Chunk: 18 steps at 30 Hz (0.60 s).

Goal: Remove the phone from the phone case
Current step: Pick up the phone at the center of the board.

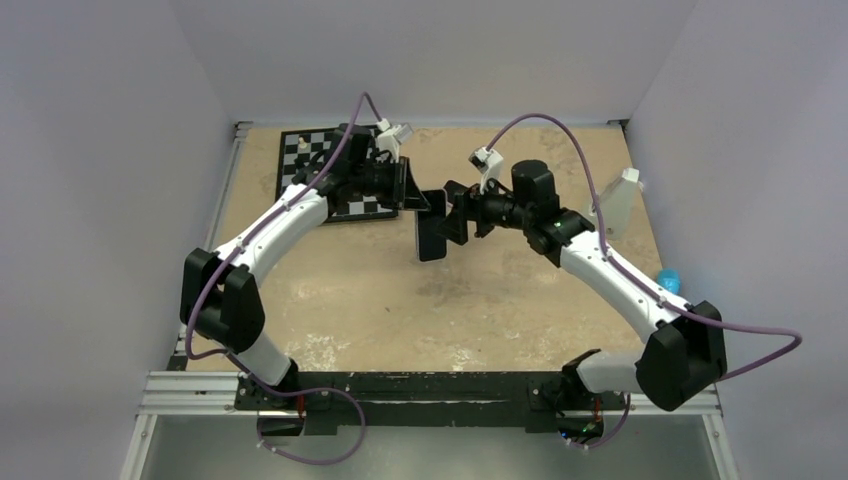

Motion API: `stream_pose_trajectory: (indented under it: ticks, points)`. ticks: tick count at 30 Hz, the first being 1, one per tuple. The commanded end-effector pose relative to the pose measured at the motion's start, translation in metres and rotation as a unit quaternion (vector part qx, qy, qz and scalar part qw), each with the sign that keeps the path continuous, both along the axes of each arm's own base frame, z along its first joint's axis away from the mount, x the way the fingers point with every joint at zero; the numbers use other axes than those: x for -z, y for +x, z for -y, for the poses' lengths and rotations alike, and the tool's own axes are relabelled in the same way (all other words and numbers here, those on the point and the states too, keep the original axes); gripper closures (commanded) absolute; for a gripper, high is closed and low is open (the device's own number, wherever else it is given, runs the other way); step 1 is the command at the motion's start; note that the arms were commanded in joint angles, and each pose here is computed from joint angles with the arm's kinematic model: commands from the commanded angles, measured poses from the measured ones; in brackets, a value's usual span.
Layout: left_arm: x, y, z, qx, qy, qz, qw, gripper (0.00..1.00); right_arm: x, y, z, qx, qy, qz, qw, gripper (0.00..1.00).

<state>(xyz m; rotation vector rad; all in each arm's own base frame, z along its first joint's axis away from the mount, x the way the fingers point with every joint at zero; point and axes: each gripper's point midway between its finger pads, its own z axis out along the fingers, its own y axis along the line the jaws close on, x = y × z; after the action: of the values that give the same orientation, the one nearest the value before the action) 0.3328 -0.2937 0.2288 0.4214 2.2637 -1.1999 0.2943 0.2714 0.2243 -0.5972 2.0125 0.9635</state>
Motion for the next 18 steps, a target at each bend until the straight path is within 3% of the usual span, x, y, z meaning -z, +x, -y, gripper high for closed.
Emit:
stream_pose_trajectory:
  ticks: [1, 8, 14, 18]
  points:
    - [-0.063, -0.018, 0.015, 0.102, -0.079, 0.096, 0.987, 1.00, -0.009, -0.024, -0.001, -0.096, 0.018, 0.007, 0.995, 0.17]
    - [-0.085, -0.041, 0.020, 0.170, -0.126, 0.124, 0.969, 1.00, -0.020, -0.019, 0.003, -0.089, 0.049, 0.020, 0.995, 0.28]
    - [-0.099, -0.063, 0.022, 0.227, -0.165, 0.132, 0.951, 1.00, -0.042, -0.052, -0.008, -0.203, 0.127, 0.021, 0.971, 0.32]
    - [-0.103, -0.075, 0.022, 0.247, -0.165, 0.148, 0.943, 1.00, -0.046, -0.060, -0.013, -0.243, 0.151, -0.003, 0.958, 0.57]
